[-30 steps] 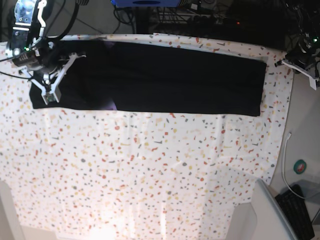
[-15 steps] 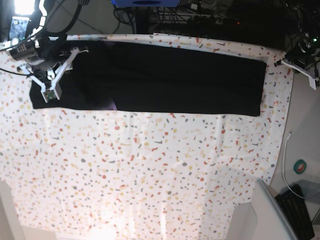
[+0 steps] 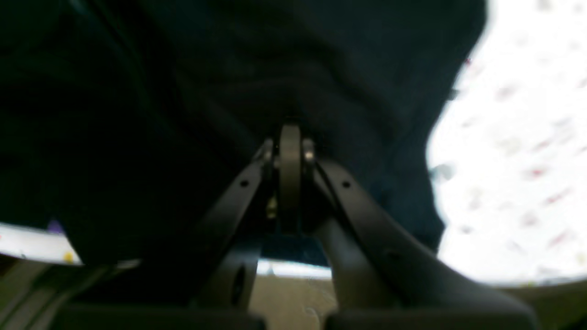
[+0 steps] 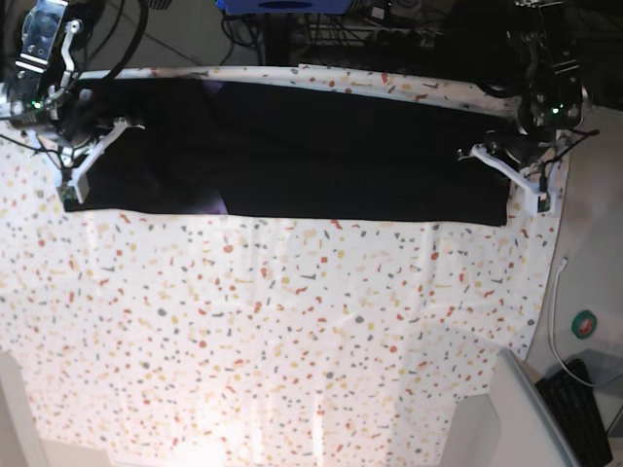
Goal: Layout the t-shirt on the table in an organized manner, then fold the t-shirt properly
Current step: 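Grasp both ends of the folded strip with both grippers, then pull the folded strip taut and straighten it with both grippers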
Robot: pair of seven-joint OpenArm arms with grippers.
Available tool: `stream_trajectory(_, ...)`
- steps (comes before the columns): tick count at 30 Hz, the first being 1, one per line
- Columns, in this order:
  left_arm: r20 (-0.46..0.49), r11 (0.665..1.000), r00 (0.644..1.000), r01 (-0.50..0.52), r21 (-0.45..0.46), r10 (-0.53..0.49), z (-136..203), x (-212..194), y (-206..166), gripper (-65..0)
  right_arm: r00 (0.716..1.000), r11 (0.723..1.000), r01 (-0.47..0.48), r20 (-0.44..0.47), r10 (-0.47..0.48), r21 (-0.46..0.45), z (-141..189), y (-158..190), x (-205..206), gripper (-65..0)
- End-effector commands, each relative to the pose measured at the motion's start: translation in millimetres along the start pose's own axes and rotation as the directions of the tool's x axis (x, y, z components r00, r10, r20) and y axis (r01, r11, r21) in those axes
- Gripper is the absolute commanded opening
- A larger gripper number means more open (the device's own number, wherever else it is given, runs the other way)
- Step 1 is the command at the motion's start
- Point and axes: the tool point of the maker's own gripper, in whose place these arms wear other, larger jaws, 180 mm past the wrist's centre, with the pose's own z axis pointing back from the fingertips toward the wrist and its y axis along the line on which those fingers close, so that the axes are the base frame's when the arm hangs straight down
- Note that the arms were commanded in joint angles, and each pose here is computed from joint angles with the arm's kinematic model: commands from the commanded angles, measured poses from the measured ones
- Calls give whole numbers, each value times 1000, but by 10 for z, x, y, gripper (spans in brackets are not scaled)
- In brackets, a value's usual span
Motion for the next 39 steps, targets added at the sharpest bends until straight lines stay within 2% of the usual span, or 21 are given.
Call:
stream_trajectory(1,-22,1000,1000,8,11,-8,-44,-45,33,-650,1000,1000,-14,22,14,-12,-4,-82,94,-650)
stream_trajectory(4,-89,1000,996,-17,4,17,-220,-224,19,-650,999,1000,14,-36,-13,9,-212,-130,31,-650)
stream_trajectory(8,-145,999,988,-51,4,51,-395,-344,16,-650,998,999,35,-44,-34,4,-434,-347,52,-650)
stream_trajectory(13,-164,997,986,-26,-67,15,-683,-251,-332,-650,996,997,78,-42,-77,19,-670,-486,161,-650)
stream_trajectory(16,-157,994,987,-2,-113,-16,-732,-153,-565,-650,996,996,83,-29,-82,18,-691,-534,276,-650)
stream_trajectory(19,-104,991,995,-5,-131,-8,-657,2,-681,-650,998,998,68,10,-68,6,-623,-559,424,-650)
stream_trajectory(25,-31,997,998,-54,-55,53,-273,275,-296,-650,993,999,8,122,-2,-48,-309,-625,739,-650)
stream_trajectory(31,45,998,997,-65,4,65,71,611,-32,-650,988,995,-38,146,51,-91,15,-582,874,-650)
stream_trajectory(34,76,995,994,-87,40,84,220,727,128,-650,976,993,-56,204,77,-108,193,-504,977,-650)
stream_trajectory(39,112,991,989,-108,85,98,338,771,357,-650,972,991,-66,215,90,-118,264,-483,943,-650)
